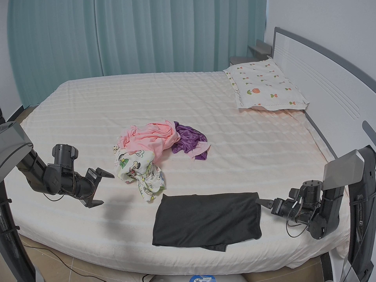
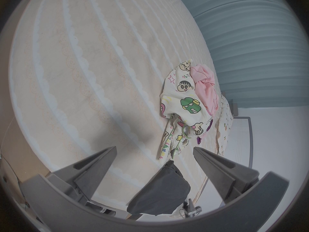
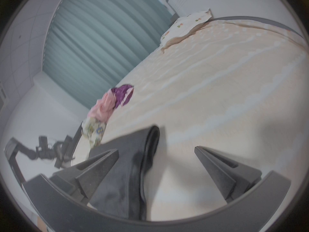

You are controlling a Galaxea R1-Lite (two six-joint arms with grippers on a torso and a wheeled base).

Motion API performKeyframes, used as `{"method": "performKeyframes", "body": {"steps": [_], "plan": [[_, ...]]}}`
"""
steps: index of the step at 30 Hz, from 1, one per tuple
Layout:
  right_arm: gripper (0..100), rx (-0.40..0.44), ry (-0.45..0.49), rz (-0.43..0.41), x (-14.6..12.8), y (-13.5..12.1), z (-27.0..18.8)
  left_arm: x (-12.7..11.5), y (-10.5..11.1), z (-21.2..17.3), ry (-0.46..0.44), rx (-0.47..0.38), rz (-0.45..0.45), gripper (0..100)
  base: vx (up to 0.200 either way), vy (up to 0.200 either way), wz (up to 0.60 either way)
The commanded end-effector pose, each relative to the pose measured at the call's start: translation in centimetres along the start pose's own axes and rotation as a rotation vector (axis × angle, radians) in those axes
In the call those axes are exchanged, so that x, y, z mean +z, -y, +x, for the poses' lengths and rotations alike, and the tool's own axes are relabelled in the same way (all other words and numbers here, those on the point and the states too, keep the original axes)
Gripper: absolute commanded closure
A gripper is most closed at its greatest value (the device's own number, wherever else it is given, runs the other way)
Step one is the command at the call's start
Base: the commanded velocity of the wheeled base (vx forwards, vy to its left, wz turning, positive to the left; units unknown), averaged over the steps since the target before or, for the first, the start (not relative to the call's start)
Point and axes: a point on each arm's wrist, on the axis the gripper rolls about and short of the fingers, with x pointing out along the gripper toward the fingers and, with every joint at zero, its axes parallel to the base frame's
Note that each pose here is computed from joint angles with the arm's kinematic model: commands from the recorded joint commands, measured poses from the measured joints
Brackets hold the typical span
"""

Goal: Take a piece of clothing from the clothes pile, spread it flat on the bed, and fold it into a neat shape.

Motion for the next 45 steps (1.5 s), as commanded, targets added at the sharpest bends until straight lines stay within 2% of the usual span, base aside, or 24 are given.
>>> {"method": "performKeyframes", "body": {"steps": [1, 10, 13, 14, 34, 35, 45], "plan": [[0, 0.034, -0.122, -0.064, -2.0, 0.8, -3.8, 0.1, 0.0, 0.0, 0.002, -0.001, -0.002, 0, 0.000, 0.000, 0.00], [0, 0.085, -0.156, -0.102, -2.8, -1.0, -2.7, 0.1, 0.0, 0.0, 0.002, -0.001, -0.002, 0, 0.000, 0.000, 0.00], [0, 0.075, -0.172, -0.104, -3.4, -1.0, -2.4, 0.1, 0.1, 0.0, 0.000, -0.002, -0.001, 0, 0.000, 0.000, 0.00], [100, 0.074, -0.175, -0.104, -3.4, -1.0, -2.4, 0.1, 0.1, 0.0, 0.000, -0.002, -0.001, 0, 0.000, 0.000, 0.00], [100, 0.043, -0.200, -0.104, -3.9, -1.3, -3.8, 0.1, 0.1, 0.0, 0.000, -0.001, -0.004, 0, 0.000, 0.000, 0.00], [0, 0.049, -0.197, -0.109, -3.9, -1.4, -3.7, 0.1, 0.1, 0.0, 0.000, -0.001, -0.004, 0, 0.000, 0.000, 0.00], [0, 0.068, -0.173, -0.134, -3.9, -2.4, -1.9, 0.1, 0.1, 0.0, 0.001, -0.003, -0.003, 0, 0.000, 0.000, 0.00]]}}
